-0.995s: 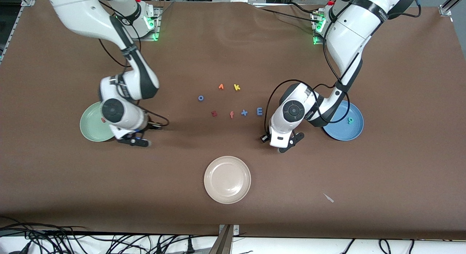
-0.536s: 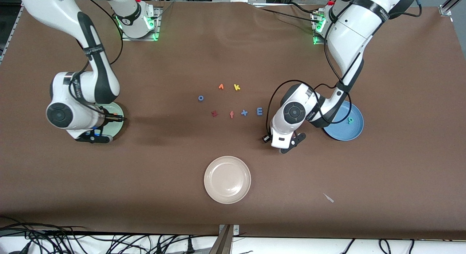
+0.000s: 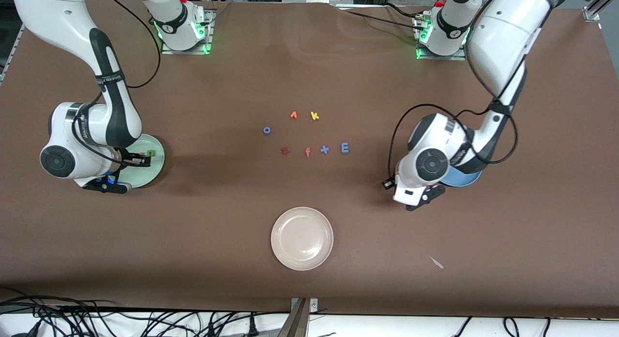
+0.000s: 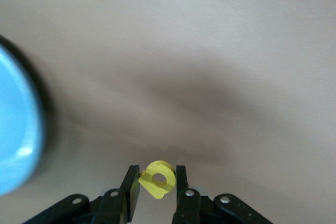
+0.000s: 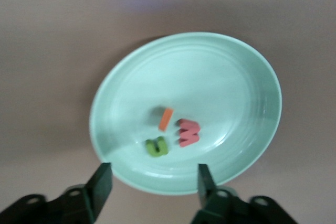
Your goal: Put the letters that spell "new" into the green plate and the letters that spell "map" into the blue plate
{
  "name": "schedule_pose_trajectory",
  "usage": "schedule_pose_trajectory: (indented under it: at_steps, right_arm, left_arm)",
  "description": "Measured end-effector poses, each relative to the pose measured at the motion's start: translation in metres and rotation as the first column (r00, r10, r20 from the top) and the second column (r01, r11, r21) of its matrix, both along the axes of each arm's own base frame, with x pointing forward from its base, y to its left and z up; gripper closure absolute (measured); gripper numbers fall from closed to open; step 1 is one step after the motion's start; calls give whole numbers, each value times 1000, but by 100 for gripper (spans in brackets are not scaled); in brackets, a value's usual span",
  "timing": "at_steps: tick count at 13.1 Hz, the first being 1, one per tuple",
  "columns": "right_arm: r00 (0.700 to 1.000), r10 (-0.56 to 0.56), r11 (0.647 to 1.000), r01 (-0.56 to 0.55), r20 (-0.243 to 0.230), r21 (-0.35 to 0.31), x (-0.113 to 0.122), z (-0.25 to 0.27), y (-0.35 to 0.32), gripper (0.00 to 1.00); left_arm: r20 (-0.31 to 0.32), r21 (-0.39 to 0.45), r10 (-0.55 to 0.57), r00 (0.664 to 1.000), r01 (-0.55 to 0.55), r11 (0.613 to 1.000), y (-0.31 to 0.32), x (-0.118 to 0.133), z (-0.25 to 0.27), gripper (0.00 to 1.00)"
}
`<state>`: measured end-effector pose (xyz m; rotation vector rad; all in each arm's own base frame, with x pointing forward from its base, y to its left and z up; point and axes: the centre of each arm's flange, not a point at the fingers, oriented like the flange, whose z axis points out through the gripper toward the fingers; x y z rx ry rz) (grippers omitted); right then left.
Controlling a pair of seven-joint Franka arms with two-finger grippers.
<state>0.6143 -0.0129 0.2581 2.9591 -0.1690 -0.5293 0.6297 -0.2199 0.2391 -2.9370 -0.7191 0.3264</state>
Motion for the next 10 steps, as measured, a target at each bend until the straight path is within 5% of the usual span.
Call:
schedule_pose_trajectory:
  at_steps: [2,6,10]
  right_arm:
    - [999,10,1000,-10,-33,2,9,28,13,0]
    - [992,10,1000,-10,-126,4,12,72,24,0]
    - [991,39,999,-38,-124,9,10,97,44,0]
  left_arm:
    - [-68,-6,-88,994,88,996,41,3,14,68]
    - [-167,-104,-260,951,245,964,133,-2,-7,68]
    - [-235,-198,-360,903,318,927,183,-28,-41,68]
